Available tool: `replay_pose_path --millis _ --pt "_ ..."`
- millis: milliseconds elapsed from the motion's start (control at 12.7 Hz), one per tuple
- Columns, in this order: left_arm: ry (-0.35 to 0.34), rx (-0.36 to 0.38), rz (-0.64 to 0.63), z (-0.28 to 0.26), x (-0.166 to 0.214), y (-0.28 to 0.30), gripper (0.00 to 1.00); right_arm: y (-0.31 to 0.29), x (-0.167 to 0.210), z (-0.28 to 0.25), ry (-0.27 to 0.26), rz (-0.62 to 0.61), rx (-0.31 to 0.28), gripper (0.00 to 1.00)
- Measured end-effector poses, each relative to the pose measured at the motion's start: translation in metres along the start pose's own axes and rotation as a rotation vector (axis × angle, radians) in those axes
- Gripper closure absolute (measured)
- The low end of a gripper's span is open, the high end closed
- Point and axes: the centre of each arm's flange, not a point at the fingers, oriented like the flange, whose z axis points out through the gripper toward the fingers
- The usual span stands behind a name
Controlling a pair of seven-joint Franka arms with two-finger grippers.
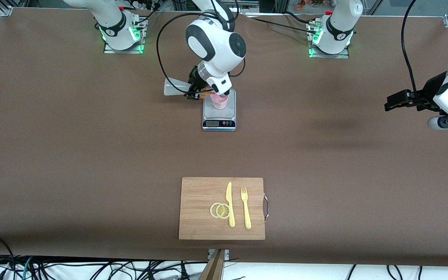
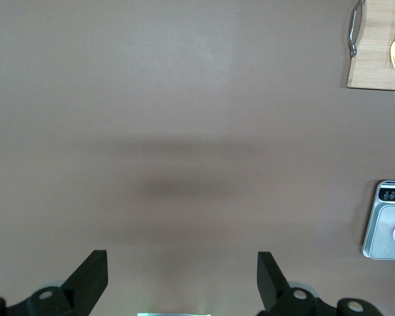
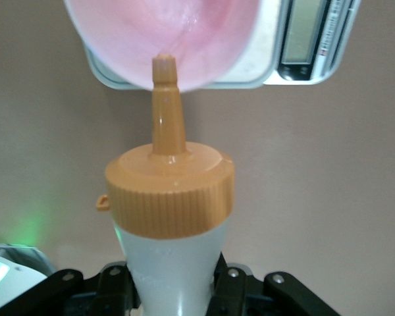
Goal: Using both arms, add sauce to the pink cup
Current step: 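Tilt the bottle nozzle into the pink cup with the right gripper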
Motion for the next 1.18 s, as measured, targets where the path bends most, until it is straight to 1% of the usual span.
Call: replay_pose_path --millis 158,315,473,709,945,1182 --pt "0.0 0.0 0.0 0.0 0.0 0.0 0.0 0.004 -0.003 0.001 0.03 0.01 0.049 0.63" --pt "0.0 0.0 -0.001 0.0 0.0 0.0 0.0 0.01 -0.007 0.001 0.057 0.018 0.078 0.63" --pt "0.0 0.0 -0.001 0.0 0.0 0.0 0.0 0.016 -0.011 -0.001 0.076 0.033 0.089 0.63" --pt "0.0 0.0 -0.001 0.0 0.0 0.0 0.0 0.028 -0.018 -0.006 0.137 0.061 0.116 0.63" --pt "0.0 0.0 -0.001 0.0 0.0 0.0 0.0 0.027 -0.025 -0.019 0.183 0.071 0.126 0.63" --pt "0.0 0.0 -0.001 0.0 0.0 0.0 0.0 0.027 -0.03 -0.031 0.214 0.071 0.117 0.63"
